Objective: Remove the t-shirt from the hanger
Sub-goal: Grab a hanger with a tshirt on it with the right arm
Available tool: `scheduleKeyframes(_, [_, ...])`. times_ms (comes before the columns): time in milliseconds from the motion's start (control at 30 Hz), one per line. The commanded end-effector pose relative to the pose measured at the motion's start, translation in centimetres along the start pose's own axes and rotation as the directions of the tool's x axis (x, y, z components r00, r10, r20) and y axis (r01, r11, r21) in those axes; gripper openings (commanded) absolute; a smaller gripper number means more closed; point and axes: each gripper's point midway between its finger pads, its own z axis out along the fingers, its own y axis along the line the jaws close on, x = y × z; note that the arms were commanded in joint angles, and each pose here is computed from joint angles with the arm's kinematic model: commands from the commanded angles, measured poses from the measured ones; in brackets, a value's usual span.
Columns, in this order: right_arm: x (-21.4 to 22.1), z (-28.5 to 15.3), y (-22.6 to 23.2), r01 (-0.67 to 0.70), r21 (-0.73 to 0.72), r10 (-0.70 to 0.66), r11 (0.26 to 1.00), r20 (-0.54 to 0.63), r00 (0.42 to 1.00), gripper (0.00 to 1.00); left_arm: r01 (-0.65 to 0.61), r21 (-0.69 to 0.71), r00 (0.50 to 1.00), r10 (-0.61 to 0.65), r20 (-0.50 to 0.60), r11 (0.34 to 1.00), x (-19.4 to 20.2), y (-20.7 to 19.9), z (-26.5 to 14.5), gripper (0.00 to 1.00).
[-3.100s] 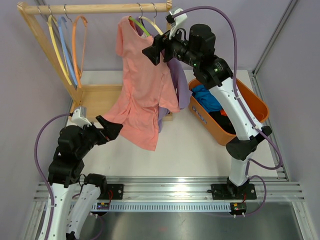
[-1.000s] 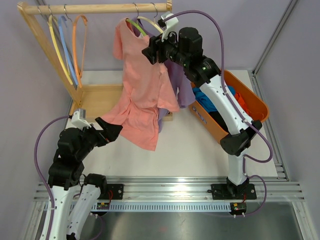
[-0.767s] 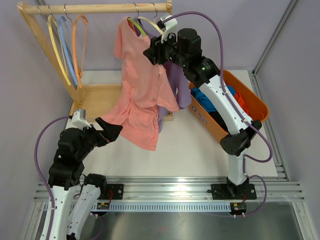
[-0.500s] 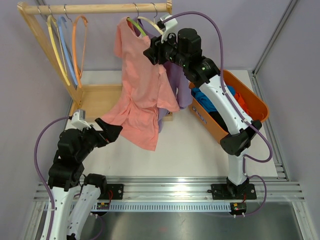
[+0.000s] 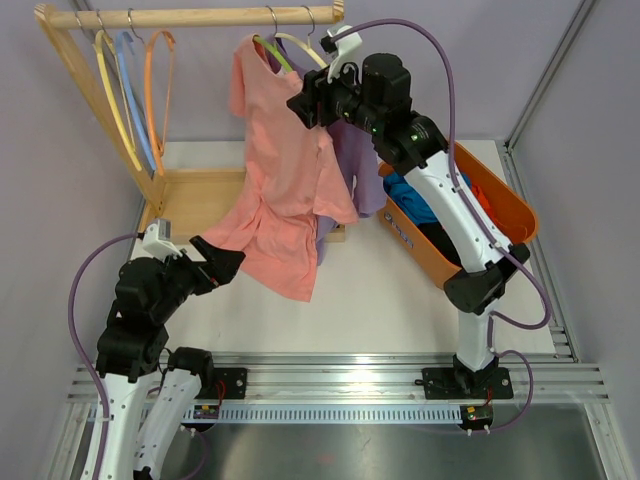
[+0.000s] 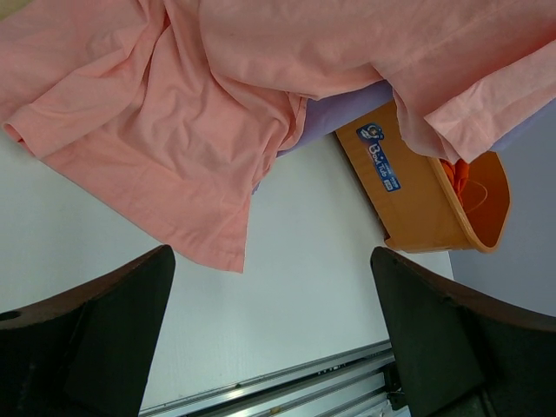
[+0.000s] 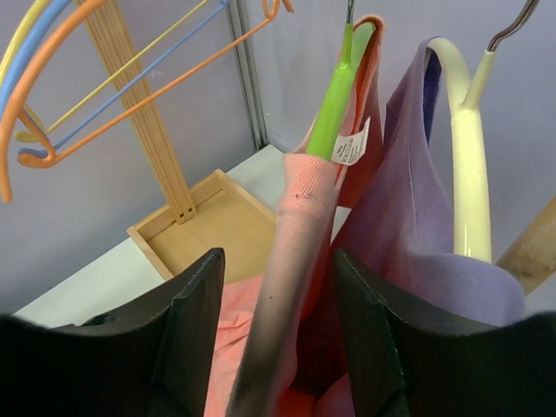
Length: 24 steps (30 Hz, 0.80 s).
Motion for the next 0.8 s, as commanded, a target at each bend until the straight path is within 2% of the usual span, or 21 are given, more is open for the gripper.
scheduleKeyframes(0, [-4.4,-3.5,1.7,-0.023,-0.035,0.025,0.999,0.078,0.997,0.6,-0.003,0.018,0.999,0.002,0.041,1.0,-0.8,-0.4,0.1,0.99])
scheduleKeyframes(300, [-1.4,-3.6,1.4,-0.037,-0.012,0.037,0.999,-0.006,0.999,0.56,0.002,0.021,0.999,-0.003,0.039,1.0,-0.9,-0.4,0.3,0.99])
scheduleKeyframes(600, [0.1,-2.3,0.2,-0.016,0.037,0.017,0.999,-0.028,0.999,0.55,0.001,0.022,0.999,-0.002,0.042,1.0,-1.0,-0.6,0.1,0.99])
scheduleKeyframes(700, [0.0,-2.2,0.3,-0.015,0.029,0.016,0.999,-0.025,1.0,0.41,0.002,0.023,0.999,-0.003,0.044,1.0,-1.1,-0.6,0.0,0.99])
scheduleKeyframes(733, [0.1,-2.1,0.3,-0.012,0.03,0.013,0.999,-0.025,1.0,0.34,0.002,0.021,0.999,-0.003,0.044,1.0,-1.0,-0.6,0.1,0.99])
scheduleKeyframes(767, [0.0,-2.1,0.3,-0.012,0.029,0.013,1.0,-0.024,1.0,0.23,0.003,0.022,0.999,-0.003,0.042,1.0,-1.0,-0.6,0.1,0.99])
